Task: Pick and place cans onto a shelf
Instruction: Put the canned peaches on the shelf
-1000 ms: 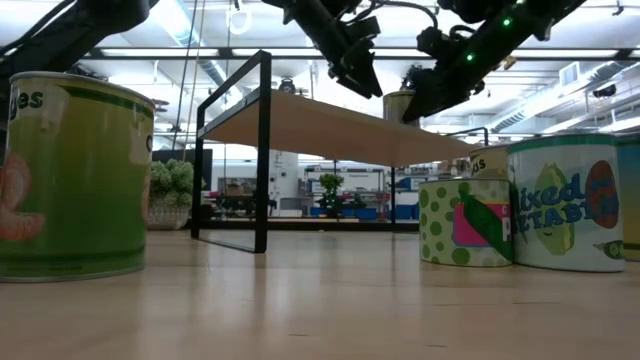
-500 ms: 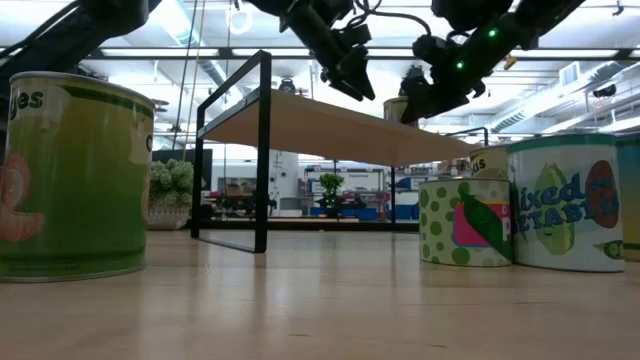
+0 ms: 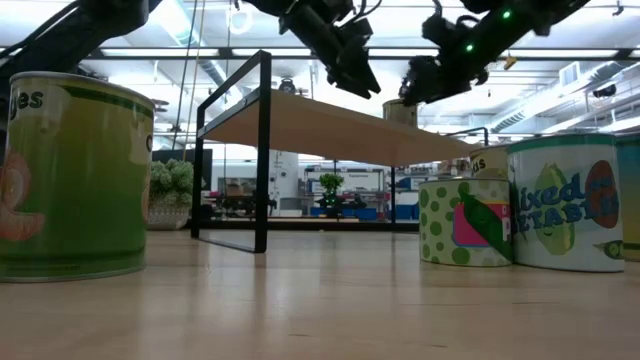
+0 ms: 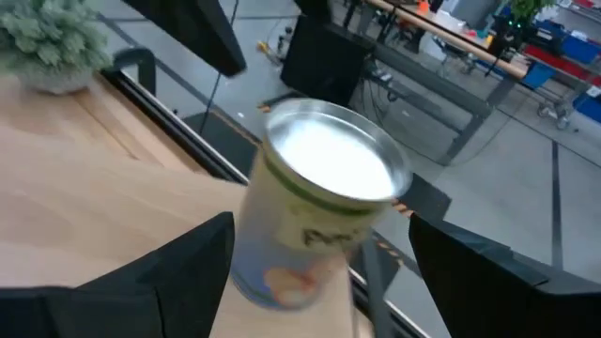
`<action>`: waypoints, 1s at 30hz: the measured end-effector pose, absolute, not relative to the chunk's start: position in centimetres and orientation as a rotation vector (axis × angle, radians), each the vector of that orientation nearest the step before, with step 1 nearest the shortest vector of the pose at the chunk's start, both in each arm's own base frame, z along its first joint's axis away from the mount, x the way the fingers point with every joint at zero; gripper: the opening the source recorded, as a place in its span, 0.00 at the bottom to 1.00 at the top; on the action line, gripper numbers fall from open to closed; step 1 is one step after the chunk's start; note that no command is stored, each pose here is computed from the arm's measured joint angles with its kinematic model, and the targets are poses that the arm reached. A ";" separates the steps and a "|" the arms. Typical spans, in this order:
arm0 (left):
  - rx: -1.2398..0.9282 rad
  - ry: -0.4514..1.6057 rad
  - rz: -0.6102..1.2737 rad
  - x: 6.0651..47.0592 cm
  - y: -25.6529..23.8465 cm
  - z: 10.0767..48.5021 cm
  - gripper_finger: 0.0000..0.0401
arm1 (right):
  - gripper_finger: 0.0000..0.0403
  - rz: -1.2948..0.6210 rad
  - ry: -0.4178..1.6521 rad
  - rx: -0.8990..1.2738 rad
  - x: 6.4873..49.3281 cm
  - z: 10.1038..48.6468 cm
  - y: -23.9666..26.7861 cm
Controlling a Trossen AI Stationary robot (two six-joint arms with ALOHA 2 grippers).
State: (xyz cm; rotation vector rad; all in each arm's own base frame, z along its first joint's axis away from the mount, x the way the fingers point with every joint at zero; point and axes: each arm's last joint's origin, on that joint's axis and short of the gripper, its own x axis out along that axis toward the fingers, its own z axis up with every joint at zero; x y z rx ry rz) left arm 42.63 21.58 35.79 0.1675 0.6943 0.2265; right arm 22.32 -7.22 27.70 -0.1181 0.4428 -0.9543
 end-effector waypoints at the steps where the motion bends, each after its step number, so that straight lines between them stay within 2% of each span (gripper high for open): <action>1: 0.171 0.699 0.239 42.6 21.6 35.8 0.86 | 0.82 -0.957 0.459 -0.122 21.9 27.8 -7.2; 14: 0.116 0.802 0.210 43.5 21.3 33.1 0.86 | 0.82 -1.069 0.526 -0.109 18.4 28.7 -8.7; 20: 0.172 0.785 0.324 43.9 21.6 33.3 0.86 | 0.81 -1.097 0.524 -0.072 18.7 28.2 -10.7; 30: 0.178 0.733 0.355 43.9 22.4 33.7 0.86 | 0.79 -1.018 0.507 -0.066 20.0 27.7 -11.1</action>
